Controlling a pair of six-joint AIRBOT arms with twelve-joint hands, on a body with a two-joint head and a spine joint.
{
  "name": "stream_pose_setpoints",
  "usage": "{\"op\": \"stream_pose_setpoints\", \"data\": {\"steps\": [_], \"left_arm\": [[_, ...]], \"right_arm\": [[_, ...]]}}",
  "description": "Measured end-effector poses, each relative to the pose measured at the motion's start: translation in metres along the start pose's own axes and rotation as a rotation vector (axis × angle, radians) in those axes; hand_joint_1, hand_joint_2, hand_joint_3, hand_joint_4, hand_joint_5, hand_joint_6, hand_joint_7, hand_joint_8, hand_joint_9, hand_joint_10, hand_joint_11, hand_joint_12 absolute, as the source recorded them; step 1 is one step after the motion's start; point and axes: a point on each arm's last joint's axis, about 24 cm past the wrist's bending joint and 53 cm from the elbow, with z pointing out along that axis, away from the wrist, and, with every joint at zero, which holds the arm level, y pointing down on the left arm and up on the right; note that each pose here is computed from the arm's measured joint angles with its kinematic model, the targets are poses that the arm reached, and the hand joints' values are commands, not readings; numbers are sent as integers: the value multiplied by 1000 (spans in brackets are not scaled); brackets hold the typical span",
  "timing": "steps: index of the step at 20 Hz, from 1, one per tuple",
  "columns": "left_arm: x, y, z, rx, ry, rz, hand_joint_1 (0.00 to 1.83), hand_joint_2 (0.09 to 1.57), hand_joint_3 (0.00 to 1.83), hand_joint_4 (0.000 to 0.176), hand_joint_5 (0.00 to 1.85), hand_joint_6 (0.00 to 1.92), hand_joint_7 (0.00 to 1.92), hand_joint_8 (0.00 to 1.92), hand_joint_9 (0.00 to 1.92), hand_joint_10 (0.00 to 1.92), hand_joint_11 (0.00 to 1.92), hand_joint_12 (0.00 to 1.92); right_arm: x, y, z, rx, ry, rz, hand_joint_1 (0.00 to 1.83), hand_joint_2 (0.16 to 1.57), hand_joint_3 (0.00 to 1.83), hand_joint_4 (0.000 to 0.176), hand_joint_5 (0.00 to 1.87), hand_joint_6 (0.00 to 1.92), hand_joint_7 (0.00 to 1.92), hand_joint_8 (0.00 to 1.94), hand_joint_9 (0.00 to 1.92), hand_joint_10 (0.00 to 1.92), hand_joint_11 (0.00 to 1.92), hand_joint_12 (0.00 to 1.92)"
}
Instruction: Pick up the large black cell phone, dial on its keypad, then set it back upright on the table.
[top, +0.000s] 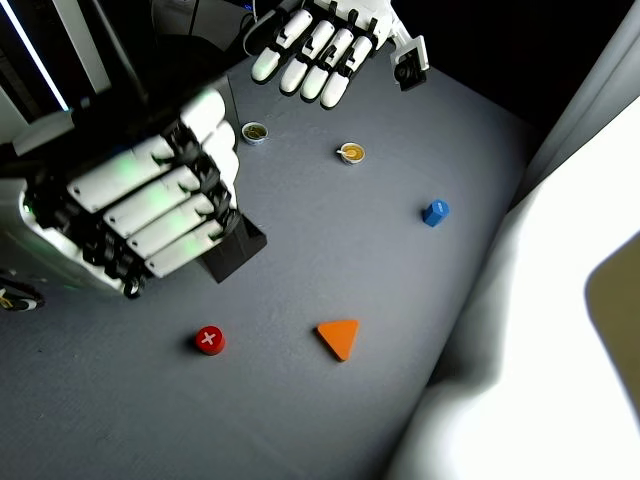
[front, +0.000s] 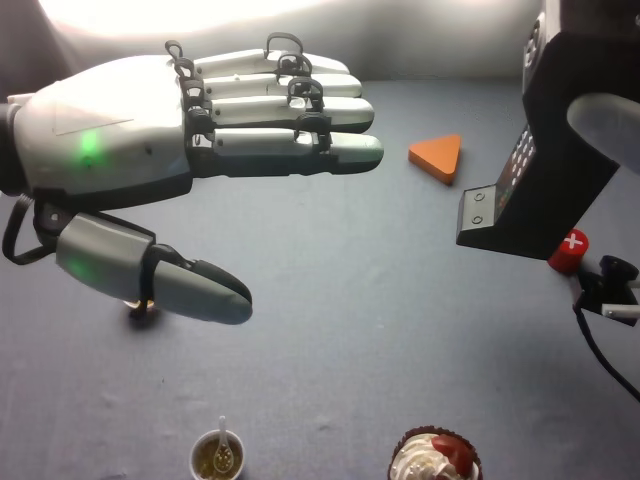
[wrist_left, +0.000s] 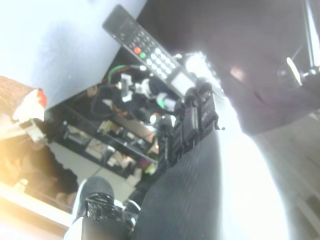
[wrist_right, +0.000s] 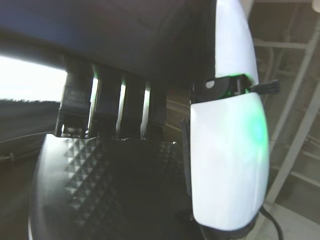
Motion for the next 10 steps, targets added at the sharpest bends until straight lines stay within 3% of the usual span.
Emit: {"op": "stream_pose_setpoints", "data": {"steps": [5, 6, 7, 8, 10], "left_arm": [[-1, -1, -1, -1, -2, -8, 0, 1127, 0, 14, 136, 3, 150, 4, 106, 6, 0, 280], [-1, -1, -1, 1, -2, -13, 0, 1156, 6, 25, 139, 2, 161, 4, 102, 2, 0, 208], [-1, -1, -1, 2, -1, -9, 0, 1156, 6, 25, 139, 2, 161, 4, 102, 2, 0, 208], [-4, -2, 0, 4, -10, -12, 0, 1162, 0, 19, 148, 1, 174, 2, 82, 1, 0, 47], [-13, 0, 0, -2, -47, -25, 0, 1200, 16, 25, 149, 1, 172, 0, 73, 2, 0, 0]], "right_arm": [[-2, -5, -3, 8, -3, 1, 1368, 1147, 0, 0, 921, 953, 877, 1095, 858, 1405, 780, 1461], [-2, -7, -4, 12, -6, 4, 1366, 1153, 1, 0, 891, 1004, 864, 1105, 865, 1400, 787, 1453], [-3, -8, -6, 16, -7, 2, 1366, 1153, 1, 0, 891, 1004, 864, 1105, 865, 1400, 787, 1453], [-3, -9, -8, 19, -5, 2, 1375, 1121, 0, 0, 957, 911, 923, 996, 927, 1306, 858, 1342], [-4, -15, -12, 33, -12, 6, 1373, 1128, 0, 0, 950, 915, 915, 1016, 903, 1344, 816, 1433]]}}
